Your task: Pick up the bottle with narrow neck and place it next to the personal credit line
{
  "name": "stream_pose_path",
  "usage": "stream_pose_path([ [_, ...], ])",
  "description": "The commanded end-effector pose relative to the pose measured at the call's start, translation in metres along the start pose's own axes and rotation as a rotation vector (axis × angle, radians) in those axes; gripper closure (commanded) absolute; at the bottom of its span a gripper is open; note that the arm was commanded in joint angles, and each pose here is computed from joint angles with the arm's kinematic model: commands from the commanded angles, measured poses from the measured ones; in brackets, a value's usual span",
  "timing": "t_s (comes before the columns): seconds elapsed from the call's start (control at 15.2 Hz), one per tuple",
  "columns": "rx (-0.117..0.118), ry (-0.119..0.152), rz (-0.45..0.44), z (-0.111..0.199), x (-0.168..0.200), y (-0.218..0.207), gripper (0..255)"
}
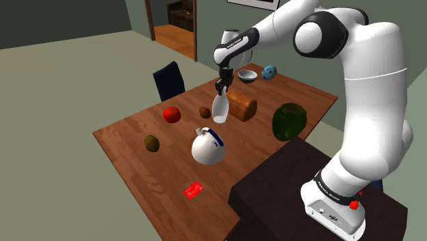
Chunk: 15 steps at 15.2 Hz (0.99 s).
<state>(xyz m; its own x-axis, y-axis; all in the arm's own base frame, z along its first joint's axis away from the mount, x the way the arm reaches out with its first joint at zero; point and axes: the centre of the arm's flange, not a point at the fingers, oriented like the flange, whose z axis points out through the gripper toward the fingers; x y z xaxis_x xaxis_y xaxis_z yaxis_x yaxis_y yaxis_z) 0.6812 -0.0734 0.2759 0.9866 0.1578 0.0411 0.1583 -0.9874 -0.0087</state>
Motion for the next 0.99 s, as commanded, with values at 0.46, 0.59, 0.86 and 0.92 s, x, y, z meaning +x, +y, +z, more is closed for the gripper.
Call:
stream_pose_path([
  [0.46,0.0,0.0,0.0,-0.048,0.002,-0.001,255],
  [0.59,0.0,0.0,0.0,-0.058,0.003,-0.001,255],
  [0.86,0.0,0.0,0.0,-0.079,0.003,-0.001,255],
  [0.92,0.0,0.0,0.0,-0.085,0.004,-0.001,255],
])
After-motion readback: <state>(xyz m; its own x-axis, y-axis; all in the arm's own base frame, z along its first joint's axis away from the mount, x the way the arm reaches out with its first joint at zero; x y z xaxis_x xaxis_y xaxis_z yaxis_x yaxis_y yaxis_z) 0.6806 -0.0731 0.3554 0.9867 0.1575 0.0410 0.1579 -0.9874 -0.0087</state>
